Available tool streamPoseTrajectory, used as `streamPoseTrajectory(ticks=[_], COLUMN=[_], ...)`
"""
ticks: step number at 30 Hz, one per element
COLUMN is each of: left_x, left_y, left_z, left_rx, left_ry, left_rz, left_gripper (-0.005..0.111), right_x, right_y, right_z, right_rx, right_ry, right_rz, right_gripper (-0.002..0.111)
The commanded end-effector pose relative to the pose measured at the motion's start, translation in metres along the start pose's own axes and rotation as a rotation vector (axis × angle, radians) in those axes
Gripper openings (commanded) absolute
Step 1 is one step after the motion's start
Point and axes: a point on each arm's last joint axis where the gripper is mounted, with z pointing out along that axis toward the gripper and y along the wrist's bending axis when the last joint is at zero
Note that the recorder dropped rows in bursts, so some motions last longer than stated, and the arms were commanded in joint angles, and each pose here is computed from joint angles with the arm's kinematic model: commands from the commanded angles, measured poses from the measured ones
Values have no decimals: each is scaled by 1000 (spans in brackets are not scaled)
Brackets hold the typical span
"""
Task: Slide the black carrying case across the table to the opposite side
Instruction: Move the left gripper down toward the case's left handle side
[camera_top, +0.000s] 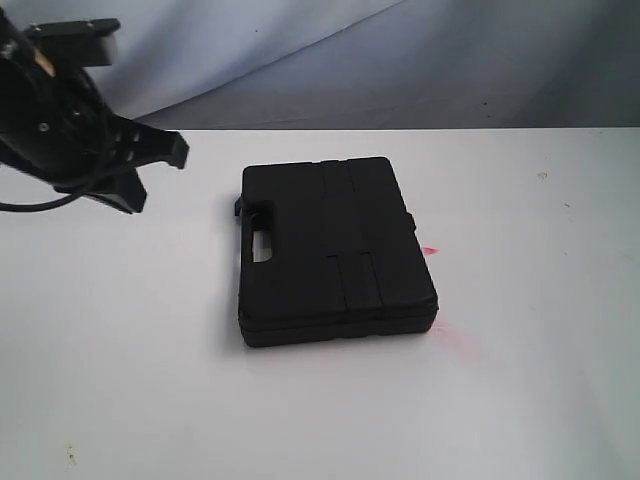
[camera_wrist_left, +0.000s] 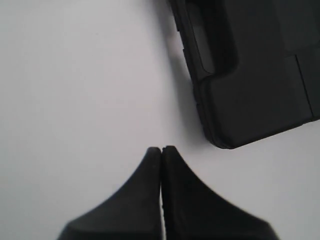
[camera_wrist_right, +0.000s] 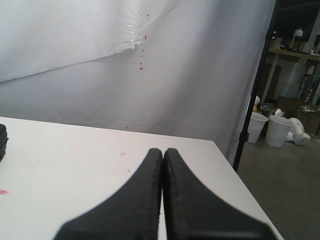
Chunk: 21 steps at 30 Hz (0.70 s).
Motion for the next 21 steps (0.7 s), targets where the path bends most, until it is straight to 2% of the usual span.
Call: streamPoseTrajectory(ticks=[1,8,11,21], left_x=[-15,-33,-36,-41], left_y=[-15,-15,-13,-13], left_z=[23,43,52,75], left_rx=[-11,-40,-66,-57], left_ry=[8,-21,-26,-36], left_rz=[-7,7,24,19], left_gripper=[0,0,0,0], right_x=[1,1,1,1], right_y=[0,0,0,0], right_z=[0,0,0,0], right_rx=[0,0,0,0], right_ry=[1,1,1,1], right_rz=[-1,-1,-1,-1], right_gripper=[0,0,0,0])
